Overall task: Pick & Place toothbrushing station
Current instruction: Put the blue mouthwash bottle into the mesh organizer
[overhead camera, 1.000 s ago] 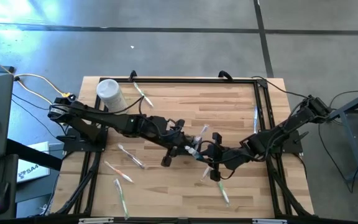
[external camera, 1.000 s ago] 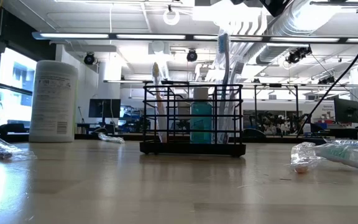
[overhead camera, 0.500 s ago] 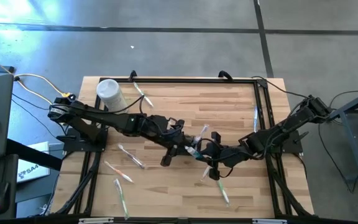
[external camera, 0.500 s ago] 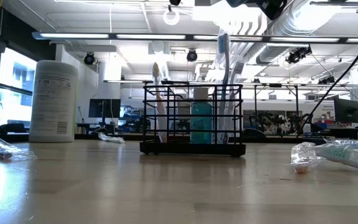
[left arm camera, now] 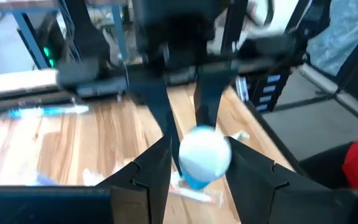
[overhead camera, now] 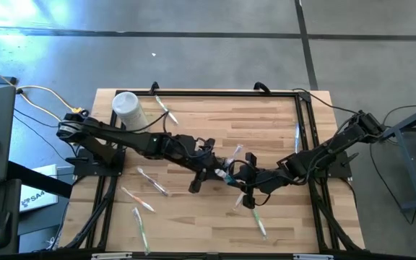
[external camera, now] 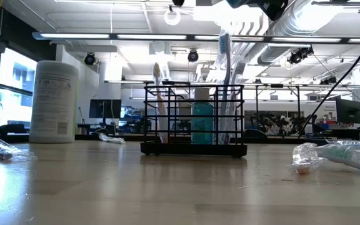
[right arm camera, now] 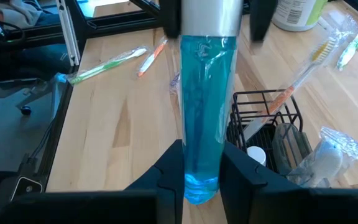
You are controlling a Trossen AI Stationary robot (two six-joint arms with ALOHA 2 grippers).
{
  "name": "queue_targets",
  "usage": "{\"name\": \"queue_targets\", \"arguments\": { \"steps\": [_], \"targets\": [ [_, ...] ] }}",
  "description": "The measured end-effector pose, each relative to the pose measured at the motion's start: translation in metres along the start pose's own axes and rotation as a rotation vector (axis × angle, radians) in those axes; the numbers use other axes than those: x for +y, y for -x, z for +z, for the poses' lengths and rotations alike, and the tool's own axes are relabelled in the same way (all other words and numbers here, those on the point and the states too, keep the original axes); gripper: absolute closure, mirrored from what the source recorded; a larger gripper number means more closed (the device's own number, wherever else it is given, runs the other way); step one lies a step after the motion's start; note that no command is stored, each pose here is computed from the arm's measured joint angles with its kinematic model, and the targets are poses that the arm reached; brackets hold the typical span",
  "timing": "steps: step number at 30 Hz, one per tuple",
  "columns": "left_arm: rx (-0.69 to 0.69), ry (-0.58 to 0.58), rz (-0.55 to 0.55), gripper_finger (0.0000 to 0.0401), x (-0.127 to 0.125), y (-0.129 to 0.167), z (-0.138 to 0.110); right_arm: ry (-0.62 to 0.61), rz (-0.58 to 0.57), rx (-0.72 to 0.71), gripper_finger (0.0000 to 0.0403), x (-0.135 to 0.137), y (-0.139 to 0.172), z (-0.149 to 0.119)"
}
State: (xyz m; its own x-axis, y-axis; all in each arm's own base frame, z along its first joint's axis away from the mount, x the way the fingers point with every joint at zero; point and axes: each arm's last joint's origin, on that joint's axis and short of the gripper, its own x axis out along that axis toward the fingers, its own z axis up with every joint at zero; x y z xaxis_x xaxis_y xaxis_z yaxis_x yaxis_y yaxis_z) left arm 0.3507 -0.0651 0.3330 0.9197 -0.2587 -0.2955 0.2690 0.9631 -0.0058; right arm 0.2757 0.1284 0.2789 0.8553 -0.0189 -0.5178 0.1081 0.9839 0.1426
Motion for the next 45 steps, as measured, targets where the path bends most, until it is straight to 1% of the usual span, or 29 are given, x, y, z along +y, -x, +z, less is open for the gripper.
{"name": "queue_targets", "arguments": {
  "steps": [2, 8, 12, 16, 24, 27, 31, 40, 45],
  "targets": [
    [0.014, 0.001, -0.001, 0.0262, 0.000, -0.002, -0.003, 0.000, 0.000, 0.000, 0.0344, 0.000, 0.000, 0.000],
    [-0.035, -0.002, -0.001, 0.0262, 0.001, -0.019, -0.007, 0.001, -0.007, 0.001, 0.0344, 0.000, 0.000, 0.000],
    [-0.031, 0.011, -0.001, 0.0262, 0.001, -0.019, -0.007, 0.003, -0.016, 0.011, 0.0344, -0.001, 0.000, -0.001],
    [-0.032, 0.050, -0.001, 0.0262, 0.001, -0.017, -0.006, 0.006, -0.020, 0.017, 0.0344, -0.001, 0.000, -0.002],
    [-0.009, 0.063, 0.001, 0.0264, 0.001, -0.017, -0.008, 0.006, -0.021, 0.020, 0.0344, -0.001, 0.000, -0.002],
    [-0.008, 0.086, 0.006, 0.0278, 0.001, -0.017, -0.008, 0.005, -0.022, 0.020, 0.0344, -0.001, 0.000, -0.002],
    [-0.009, 0.079, 0.008, 0.0310, 0.001, -0.017, -0.008, 0.000, -0.022, 0.022, 0.0344, -0.001, 0.000, -0.002],
    [-0.005, 0.079, 0.010, 0.0309, 0.002, -0.017, -0.008, -0.001, -0.020, 0.025, 0.0342, -0.001, 0.000, -0.003],
    [-0.003, 0.080, 0.009, 0.0309, 0.001, -0.017, -0.009, -0.003, -0.019, 0.026, 0.0321, -0.001, 0.000, -0.003]
  ]
}}
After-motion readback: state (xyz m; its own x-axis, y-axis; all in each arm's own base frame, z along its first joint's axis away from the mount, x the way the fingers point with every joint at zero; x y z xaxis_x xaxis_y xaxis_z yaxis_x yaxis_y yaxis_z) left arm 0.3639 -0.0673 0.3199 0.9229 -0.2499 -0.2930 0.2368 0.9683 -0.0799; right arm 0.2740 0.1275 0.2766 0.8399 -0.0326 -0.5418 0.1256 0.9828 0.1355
